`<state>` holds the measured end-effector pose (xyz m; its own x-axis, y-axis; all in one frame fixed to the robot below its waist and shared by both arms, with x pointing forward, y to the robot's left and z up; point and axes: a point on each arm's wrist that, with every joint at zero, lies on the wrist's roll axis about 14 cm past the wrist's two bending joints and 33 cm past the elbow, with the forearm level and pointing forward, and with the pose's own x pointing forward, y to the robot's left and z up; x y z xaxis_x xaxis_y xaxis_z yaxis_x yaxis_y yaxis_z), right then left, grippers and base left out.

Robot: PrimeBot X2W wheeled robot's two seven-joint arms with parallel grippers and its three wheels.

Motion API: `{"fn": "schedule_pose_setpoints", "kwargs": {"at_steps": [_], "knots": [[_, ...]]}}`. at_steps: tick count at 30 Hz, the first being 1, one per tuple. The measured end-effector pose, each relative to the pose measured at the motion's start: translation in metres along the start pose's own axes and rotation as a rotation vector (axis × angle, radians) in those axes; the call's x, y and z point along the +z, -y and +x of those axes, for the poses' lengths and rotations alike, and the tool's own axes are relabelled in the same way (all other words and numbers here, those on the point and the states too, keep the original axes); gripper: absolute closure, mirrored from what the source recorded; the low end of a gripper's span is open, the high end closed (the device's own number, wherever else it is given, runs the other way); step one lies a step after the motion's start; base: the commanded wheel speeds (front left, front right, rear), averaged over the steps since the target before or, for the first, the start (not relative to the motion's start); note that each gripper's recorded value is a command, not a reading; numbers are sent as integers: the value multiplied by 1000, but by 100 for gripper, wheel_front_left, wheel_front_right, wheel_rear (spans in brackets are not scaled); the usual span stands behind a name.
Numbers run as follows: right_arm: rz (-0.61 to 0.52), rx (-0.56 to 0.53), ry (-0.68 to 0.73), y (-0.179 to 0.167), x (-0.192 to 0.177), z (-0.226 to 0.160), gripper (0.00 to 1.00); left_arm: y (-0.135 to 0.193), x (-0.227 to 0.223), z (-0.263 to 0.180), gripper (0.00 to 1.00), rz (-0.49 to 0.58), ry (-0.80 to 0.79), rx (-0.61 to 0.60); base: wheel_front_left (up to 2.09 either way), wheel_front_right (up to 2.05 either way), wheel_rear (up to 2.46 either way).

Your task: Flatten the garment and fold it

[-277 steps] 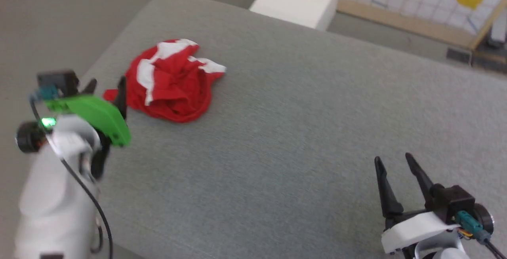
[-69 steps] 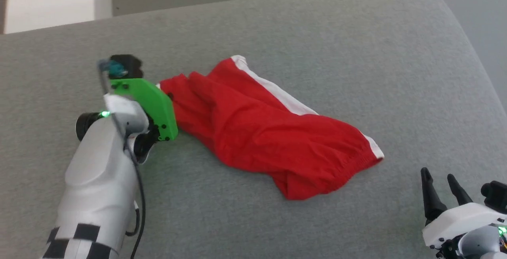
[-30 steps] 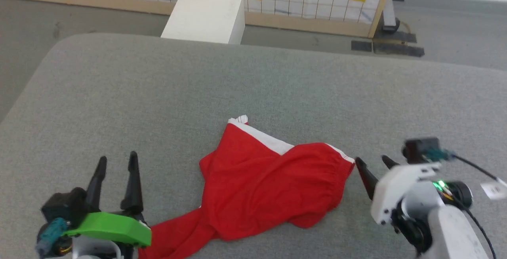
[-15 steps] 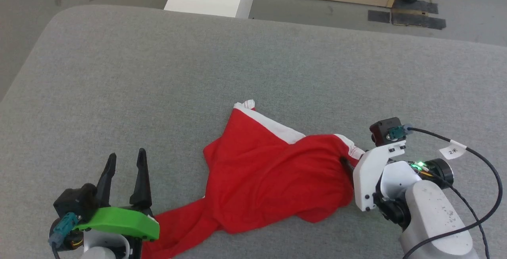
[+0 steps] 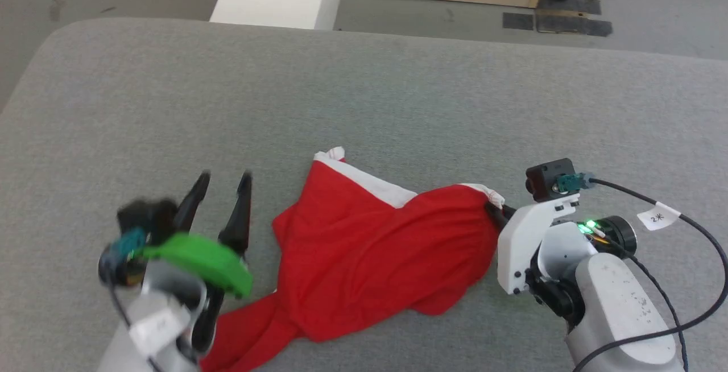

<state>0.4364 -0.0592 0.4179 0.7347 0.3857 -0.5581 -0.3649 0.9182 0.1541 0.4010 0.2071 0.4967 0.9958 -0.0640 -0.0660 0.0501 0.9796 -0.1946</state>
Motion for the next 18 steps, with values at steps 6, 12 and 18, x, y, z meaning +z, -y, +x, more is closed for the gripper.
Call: {"fn": "schedule_pose_setpoints", "kwargs": {"at_steps": [6, 12, 18], "knots": [[73, -44, 25, 17, -11, -24, 100, 50, 13, 50, 0, 67, -59, -183, 0, 0, 0], [173, -178, 23, 58, -39, -65, 100, 87, -10, 70, 0, 109, -156, -297, 0, 0, 0], [257, -266, 26, 82, -59, -95, 100, 115, -50, 80, 0, 143, -339, -383, 0, 0, 0]]}}
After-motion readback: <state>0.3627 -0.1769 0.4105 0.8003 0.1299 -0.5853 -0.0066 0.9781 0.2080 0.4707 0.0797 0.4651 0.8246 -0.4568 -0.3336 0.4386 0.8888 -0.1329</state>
